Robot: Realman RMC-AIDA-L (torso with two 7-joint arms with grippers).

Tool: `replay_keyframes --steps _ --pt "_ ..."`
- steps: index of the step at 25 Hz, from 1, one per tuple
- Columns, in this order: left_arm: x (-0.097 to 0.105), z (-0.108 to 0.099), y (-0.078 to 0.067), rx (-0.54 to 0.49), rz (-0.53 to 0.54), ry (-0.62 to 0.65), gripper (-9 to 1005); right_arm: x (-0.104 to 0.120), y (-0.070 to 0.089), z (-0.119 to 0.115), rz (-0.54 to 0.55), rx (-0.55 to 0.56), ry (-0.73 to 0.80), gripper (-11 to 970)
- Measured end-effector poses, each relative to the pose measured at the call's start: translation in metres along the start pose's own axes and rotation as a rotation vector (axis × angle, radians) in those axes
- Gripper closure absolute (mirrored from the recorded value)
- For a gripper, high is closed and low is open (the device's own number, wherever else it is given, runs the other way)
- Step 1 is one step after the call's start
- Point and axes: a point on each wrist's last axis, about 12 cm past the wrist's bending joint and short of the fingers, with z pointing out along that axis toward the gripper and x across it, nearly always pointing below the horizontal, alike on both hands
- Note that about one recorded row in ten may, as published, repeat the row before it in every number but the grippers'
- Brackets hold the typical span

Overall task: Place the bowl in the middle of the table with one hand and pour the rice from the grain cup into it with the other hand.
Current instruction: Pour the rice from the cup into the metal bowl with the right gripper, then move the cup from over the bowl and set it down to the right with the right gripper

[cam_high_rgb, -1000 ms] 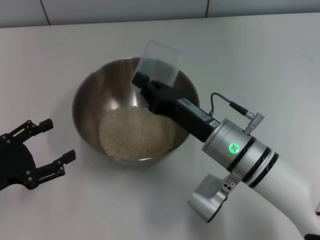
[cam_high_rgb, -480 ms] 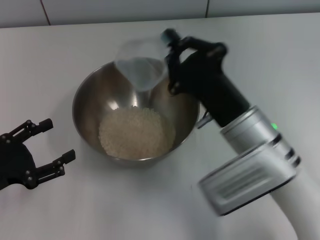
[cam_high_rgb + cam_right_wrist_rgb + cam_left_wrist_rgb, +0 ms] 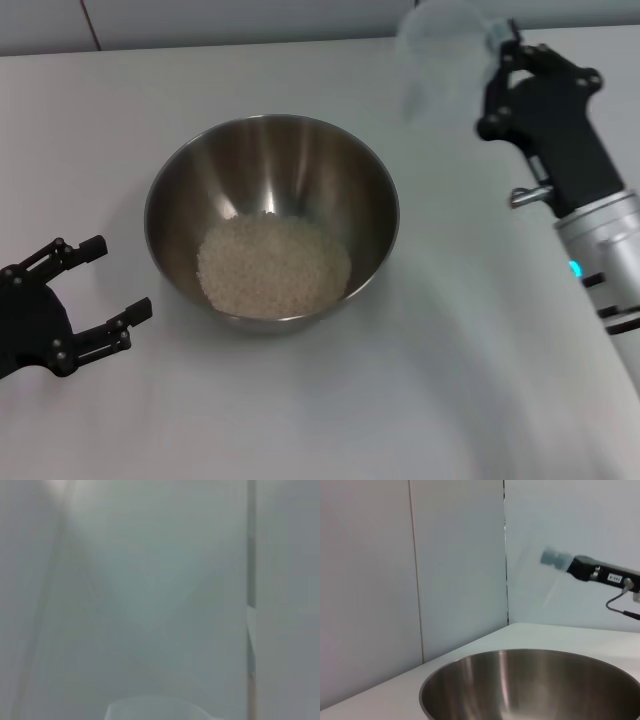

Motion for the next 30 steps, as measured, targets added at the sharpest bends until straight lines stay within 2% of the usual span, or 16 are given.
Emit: replay_keyframes --steps 3,8,11,13,30 --pt "0.000 0.000 0.000 0.000 0.000 0.000 137 0.014 -0.021 -0.005 0.005 0.092 0.107 959" --pt "0.000 0.000 0.000 -0.001 0.000 -0.001 137 0.033 -0.036 -0.004 -0.001 0.124 0.259 959" --pt "0.000 0.001 0.000 -0.001 0.001 -0.001 137 0.039 -0.038 -0.002 -0.002 0.107 0.311 959" --pt "0.000 0.002 0.000 0.001 0.002 -0.003 137 0.045 -0.037 0.002 -0.010 0.077 0.367 959" --pt "-0.001 0.004 0.000 0.005 0.002 -0.007 137 0.058 -0.017 0.020 -0.056 -0.091 0.505 958"
